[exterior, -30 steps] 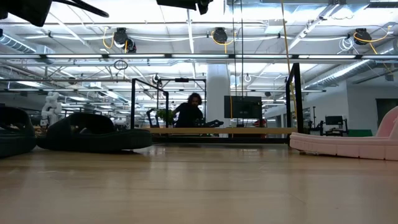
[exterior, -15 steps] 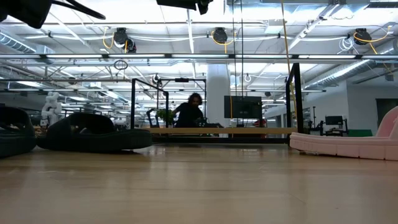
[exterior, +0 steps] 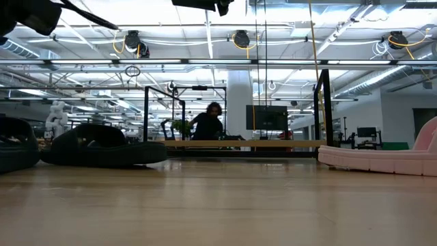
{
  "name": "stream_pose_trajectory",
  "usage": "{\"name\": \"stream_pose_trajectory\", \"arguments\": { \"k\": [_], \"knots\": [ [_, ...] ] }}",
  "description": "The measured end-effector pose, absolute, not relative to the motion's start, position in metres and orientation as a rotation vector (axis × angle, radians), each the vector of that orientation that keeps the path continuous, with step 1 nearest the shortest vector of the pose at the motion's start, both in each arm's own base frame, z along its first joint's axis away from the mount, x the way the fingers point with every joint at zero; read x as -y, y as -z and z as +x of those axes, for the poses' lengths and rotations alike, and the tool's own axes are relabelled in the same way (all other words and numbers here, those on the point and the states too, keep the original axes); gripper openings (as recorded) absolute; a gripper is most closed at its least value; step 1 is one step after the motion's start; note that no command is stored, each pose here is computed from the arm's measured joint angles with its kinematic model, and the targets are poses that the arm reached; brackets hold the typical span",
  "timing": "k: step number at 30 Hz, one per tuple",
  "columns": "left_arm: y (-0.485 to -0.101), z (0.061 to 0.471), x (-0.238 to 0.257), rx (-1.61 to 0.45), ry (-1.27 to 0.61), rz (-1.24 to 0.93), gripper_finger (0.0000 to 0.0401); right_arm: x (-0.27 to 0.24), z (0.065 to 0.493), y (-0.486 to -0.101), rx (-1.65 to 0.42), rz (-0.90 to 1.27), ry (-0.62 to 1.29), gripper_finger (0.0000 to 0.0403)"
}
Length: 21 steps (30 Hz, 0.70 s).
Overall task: Pick and place slides into the shelf
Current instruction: Put the bottom black slipper on the shelf
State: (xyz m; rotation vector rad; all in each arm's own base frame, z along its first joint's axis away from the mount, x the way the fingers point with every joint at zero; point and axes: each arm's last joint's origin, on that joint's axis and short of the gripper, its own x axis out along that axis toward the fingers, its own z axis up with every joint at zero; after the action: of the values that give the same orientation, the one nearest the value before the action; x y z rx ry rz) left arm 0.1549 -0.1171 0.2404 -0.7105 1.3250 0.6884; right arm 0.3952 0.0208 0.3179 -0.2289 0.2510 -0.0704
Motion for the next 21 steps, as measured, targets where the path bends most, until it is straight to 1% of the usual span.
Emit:
{"name": "stream_pose_trajectory", "arguments": {
  "k": [12,21],
  "knots": [
    [-0.2402,0.1535,0.1141,-1.335,-0.713,-0.690,0.0086,-0.0208,0.3952,-0.3179,-0.251,-0.229,0.070,0.0096],
    [-0.2405,0.1568,0.1155,-1.310,-0.650,-0.652,0.0086,-0.0208,0.3952,-0.3179,-0.251,-0.229,0.070,0.0096]
  ]
}}
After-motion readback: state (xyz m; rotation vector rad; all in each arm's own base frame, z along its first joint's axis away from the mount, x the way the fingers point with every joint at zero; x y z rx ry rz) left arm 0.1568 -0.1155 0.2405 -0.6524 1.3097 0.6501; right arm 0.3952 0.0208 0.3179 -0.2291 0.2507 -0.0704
